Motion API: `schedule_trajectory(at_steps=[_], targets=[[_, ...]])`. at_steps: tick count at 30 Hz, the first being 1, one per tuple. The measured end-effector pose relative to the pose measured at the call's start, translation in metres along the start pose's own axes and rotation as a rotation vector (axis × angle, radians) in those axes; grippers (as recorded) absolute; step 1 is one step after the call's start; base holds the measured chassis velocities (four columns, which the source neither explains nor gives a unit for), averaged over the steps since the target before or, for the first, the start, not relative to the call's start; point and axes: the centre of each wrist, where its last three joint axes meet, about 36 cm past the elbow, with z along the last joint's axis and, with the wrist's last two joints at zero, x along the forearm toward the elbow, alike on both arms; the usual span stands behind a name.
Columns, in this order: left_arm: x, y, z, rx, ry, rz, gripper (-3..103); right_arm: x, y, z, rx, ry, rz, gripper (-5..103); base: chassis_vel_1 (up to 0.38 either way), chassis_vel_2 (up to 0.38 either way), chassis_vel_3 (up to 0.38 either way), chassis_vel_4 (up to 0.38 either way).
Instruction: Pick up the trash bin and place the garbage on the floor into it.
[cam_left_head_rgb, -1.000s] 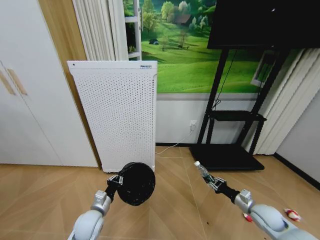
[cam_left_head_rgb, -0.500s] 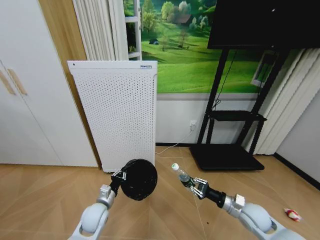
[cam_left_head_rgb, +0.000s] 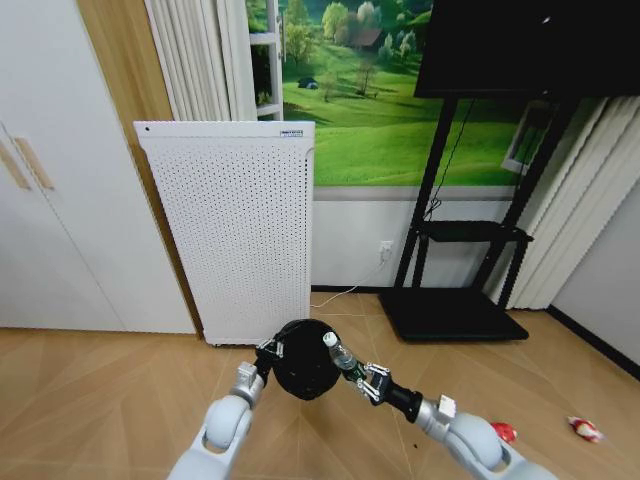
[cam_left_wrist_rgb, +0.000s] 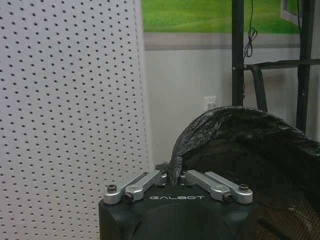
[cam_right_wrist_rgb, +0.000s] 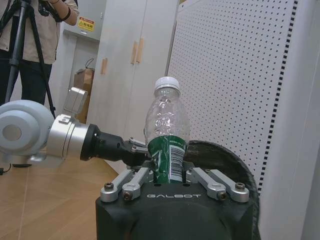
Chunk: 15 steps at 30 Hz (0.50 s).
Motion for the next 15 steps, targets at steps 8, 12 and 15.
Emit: schedule_trajectory(at_steps=[8, 12, 15], targets=[[-0.006, -0.03, 0.01, 0.018, 0.019, 0.041, 4, -0.041, -0.018, 0.018, 0.01, -0.018, -0.007, 24, 0.0, 0.0, 0.0, 0.0], [-0.006, -0.032, 0.011, 0.018, 0.02, 0.041, 4, -0.046, -0.018, 0.019, 0.009, -0.018, -0.004, 24, 0.0, 0.0, 0.0, 0.0], [-0.008, -0.03, 0.011, 0.014, 0.021, 0.035, 4, -0.046, -0.017, 0.021, 0.009, -0.013, 0.02, 27, 0.0, 0.0, 0.0, 0.0]])
